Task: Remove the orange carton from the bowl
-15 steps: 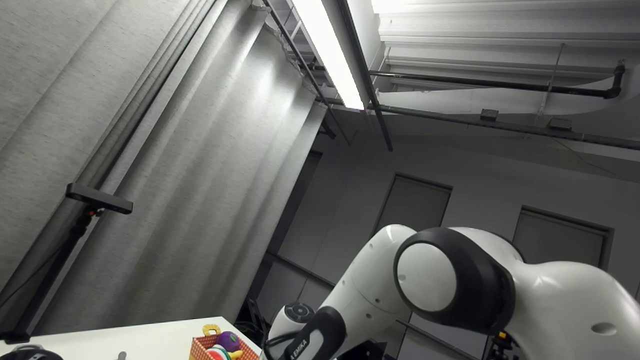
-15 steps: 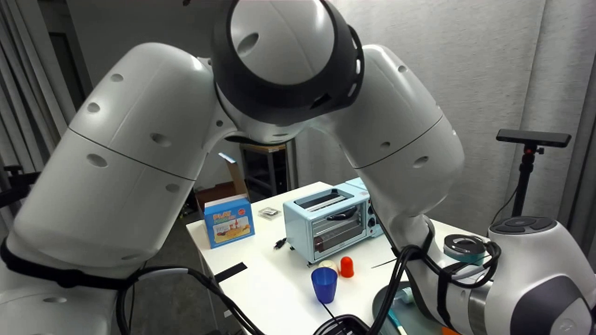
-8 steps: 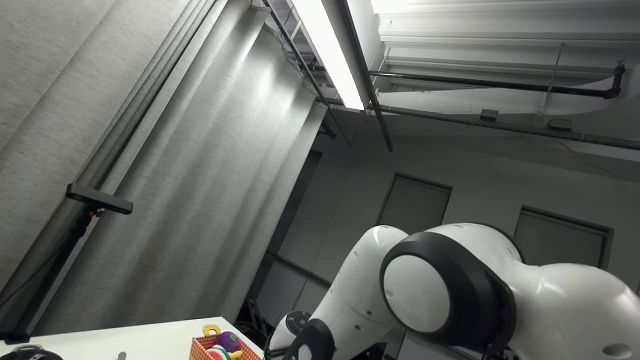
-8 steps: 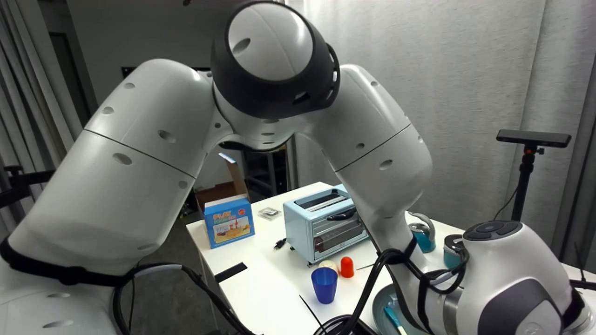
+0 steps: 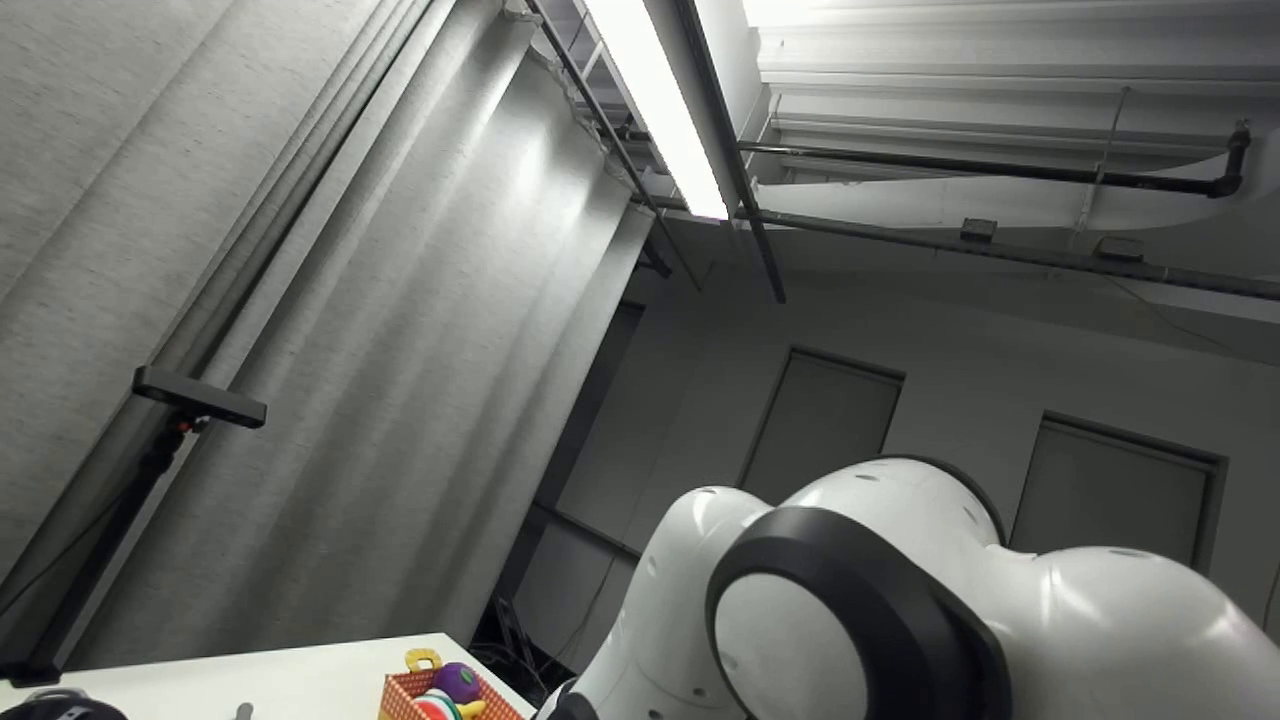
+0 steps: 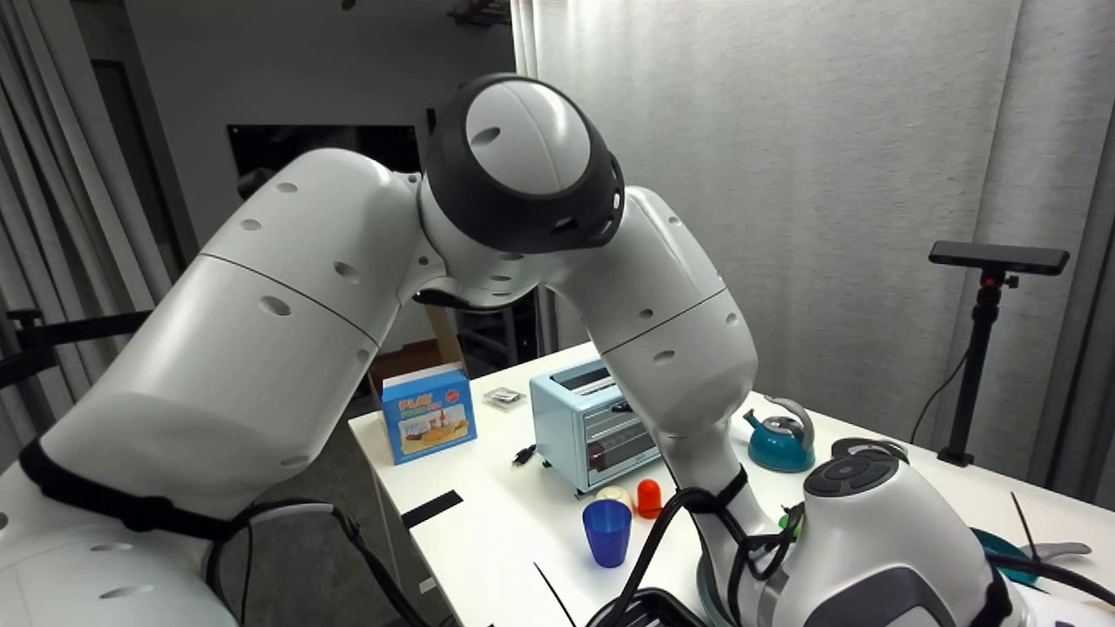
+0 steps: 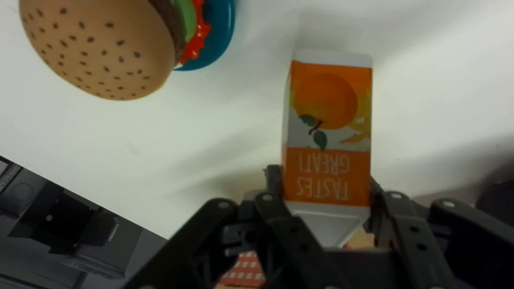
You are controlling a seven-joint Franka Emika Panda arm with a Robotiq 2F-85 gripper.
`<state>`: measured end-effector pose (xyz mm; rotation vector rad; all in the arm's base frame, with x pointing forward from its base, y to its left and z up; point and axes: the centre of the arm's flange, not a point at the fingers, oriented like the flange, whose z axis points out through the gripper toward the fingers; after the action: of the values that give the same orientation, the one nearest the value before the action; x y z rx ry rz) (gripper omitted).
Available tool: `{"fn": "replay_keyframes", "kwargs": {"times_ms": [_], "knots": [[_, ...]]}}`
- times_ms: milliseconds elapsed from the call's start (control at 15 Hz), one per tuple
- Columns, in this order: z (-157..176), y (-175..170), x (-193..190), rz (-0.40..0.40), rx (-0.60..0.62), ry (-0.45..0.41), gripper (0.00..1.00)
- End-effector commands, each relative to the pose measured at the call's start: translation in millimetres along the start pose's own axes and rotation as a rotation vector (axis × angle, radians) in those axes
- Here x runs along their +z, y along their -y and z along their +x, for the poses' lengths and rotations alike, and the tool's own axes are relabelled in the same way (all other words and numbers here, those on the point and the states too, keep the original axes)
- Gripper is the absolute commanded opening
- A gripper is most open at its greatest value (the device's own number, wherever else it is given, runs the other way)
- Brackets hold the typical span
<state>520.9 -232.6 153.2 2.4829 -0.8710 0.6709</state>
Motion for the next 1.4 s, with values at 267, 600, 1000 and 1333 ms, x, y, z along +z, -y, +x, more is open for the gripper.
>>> {"fn": "replay_keyframes", "kwargs": {"times_ms": [267,600,1000,1333], "knots": [[-23,10,0,-0.066,0.134,-0.136,0.2],[-37,18,3,-0.104,0.171,-0.184,0.2],[-53,30,5,-0.151,0.156,-0.234,0.2],[-66,36,8,-0.172,0.133,-0.25,0.78]]}}
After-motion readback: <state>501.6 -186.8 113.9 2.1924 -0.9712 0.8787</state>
